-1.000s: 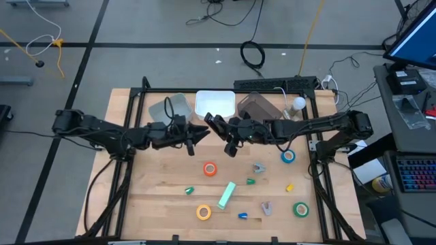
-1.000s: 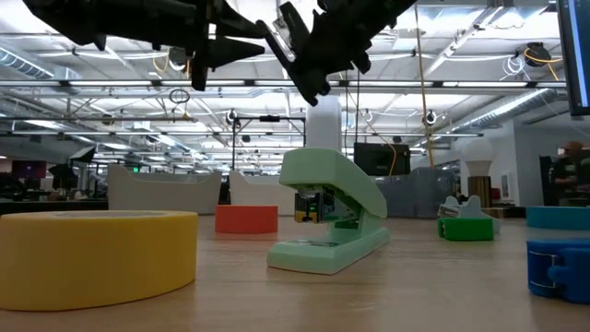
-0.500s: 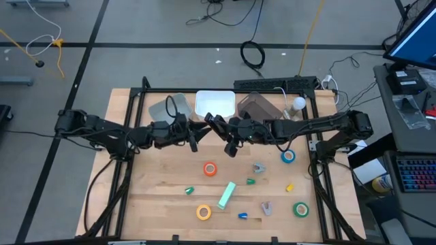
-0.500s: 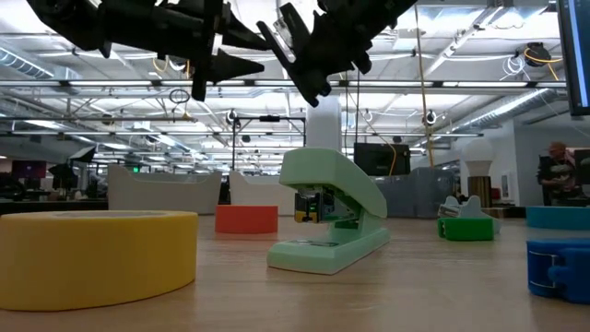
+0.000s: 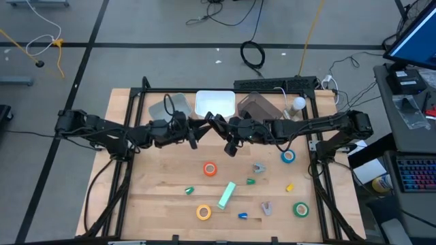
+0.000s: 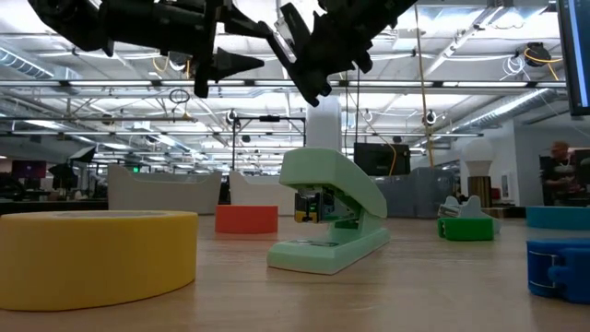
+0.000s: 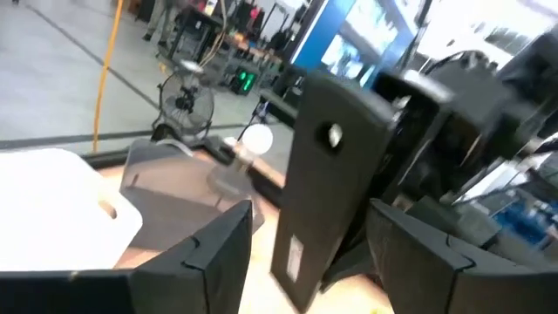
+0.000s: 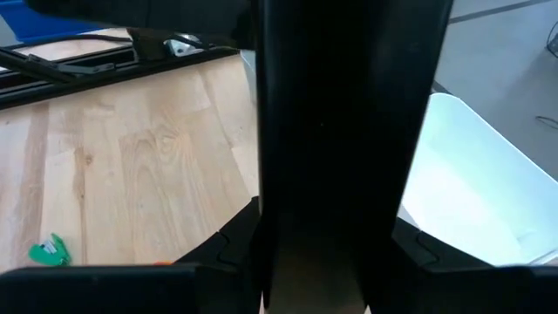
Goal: Pick and place Stapler, Stapler remover, tape
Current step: Put the black stapler into the gray bin
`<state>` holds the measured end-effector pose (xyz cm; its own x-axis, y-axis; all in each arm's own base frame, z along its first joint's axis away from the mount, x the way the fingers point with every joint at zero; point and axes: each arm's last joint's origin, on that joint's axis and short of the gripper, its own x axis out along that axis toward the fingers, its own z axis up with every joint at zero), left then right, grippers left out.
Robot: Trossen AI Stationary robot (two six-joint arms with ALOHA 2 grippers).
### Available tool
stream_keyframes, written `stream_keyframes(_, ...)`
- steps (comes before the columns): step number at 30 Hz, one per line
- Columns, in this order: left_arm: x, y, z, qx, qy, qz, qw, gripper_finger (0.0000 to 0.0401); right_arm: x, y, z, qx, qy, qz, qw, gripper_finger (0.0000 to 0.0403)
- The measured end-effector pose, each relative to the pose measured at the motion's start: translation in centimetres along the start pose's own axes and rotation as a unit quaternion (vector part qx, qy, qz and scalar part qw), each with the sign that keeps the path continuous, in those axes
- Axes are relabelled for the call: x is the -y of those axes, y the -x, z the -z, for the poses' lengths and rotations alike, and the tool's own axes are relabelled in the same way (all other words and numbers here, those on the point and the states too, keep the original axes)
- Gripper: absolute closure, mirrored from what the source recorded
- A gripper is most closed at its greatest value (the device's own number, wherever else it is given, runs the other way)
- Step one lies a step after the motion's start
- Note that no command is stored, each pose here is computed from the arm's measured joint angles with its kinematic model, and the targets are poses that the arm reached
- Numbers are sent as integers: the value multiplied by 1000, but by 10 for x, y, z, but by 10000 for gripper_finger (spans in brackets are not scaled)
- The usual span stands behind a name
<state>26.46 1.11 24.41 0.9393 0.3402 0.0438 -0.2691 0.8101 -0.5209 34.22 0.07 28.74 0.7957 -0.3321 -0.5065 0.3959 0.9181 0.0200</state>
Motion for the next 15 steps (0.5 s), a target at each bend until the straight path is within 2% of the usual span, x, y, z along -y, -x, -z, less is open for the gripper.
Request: stream_keyframes(15, -1, -10, 3, 15, -24, -10, 1000, 176, -3, -6, -2, 20, -23, -6, 1000, 275)
